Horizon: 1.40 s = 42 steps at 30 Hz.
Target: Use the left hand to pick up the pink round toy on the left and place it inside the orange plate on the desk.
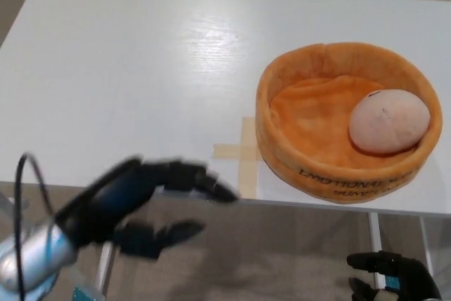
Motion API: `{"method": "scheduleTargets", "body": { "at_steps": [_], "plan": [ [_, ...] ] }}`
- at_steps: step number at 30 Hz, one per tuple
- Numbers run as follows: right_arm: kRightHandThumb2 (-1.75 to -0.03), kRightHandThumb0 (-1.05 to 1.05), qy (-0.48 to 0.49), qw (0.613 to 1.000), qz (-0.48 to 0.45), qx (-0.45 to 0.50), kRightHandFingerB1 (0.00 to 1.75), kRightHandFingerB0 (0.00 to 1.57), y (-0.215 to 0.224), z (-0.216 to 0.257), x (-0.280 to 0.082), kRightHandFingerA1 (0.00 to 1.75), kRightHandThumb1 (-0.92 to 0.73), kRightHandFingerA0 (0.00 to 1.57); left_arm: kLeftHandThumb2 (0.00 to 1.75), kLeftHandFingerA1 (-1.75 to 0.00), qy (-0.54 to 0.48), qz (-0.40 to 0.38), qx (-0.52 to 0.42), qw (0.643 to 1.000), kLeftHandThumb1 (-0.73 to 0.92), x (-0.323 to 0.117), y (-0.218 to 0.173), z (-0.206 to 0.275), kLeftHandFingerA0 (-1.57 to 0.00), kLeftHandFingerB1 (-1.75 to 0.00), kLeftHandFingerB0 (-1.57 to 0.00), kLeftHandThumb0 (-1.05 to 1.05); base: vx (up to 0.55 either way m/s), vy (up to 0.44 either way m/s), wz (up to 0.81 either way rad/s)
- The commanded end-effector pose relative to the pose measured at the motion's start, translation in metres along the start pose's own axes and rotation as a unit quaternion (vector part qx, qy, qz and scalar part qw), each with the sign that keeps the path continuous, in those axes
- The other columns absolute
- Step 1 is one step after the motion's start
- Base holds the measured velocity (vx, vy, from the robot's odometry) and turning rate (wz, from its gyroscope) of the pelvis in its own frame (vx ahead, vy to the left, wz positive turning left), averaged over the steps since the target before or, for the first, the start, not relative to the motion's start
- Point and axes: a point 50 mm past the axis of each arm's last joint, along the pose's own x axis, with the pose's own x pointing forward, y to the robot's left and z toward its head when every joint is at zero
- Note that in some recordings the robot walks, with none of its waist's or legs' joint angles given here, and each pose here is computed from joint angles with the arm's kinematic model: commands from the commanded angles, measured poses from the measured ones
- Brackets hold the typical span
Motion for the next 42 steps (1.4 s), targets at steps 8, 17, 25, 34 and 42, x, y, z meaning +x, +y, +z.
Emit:
{"method": "scheduleTargets", "body": {
  "at_steps": [8, 17, 25, 34, 42],
  "plan": [
    [-0.57, -0.26, 0.037, 0.999, -0.001, -0.016, 0.5, 0.69, -0.007, -0.018, -0.005, 0.61, -0.59, 0.73, 0.75, -0.4, 0.315, 0.04, -0.142, 0.938, 0.73, -0.07, -0.079, -0.131, -0.47, -0.42, -0.6, 0.06, 0.0, 0.0, 0.01],
    [-0.57, -0.26, 0.037, 0.999, -0.001, -0.013, 0.5, 0.68, -0.006, -0.018, -0.005, 0.6, -0.59, 0.72, 0.67, -0.35, 0.408, 0.065, -0.091, 0.906, 0.76, -0.068, -0.079, -0.161, -0.37, -0.36, -0.46, 0.0, 0.0, 0.0, 0.0],
    [-0.58, -0.27, 0.031, 0.999, -0.002, -0.016, 0.49, 0.69, -0.007, -0.015, -0.004, 0.6, -0.6, 0.72, 0.64, -0.39, 0.449, 0.14, -0.13, 0.873, 0.68, -0.075, -0.074, -0.171, -0.38, -0.33, -0.37, -0.12, 0.0, 0.0, 0.0],
    [-0.57, -0.27, 0.028, 1.0, -0.003, -0.011, 0.5, 0.68, -0.007, -0.015, -0.004, 0.62, -0.6, 0.73, 0.9, -0.54, 0.442, 0.205, -0.192, 0.852, 0.44, -0.078, -0.073, -0.174, -0.23, -0.48, -0.14, -0.17, 0.0, 0.0, 0.0],
    [-0.57, -0.26, 0.03, 0.999, -0.001, -0.014, 0.49, 0.68, -0.007, -0.015, -0.004, 0.61, -0.6, 0.74, 0.58, -0.38, 0.44, 0.204, -0.177, 0.856, 0.6, -0.077, -0.074, -0.173, -0.34, -0.29, -0.26, -0.28, 0.0, 0.0, 0.0]
  ]
}}
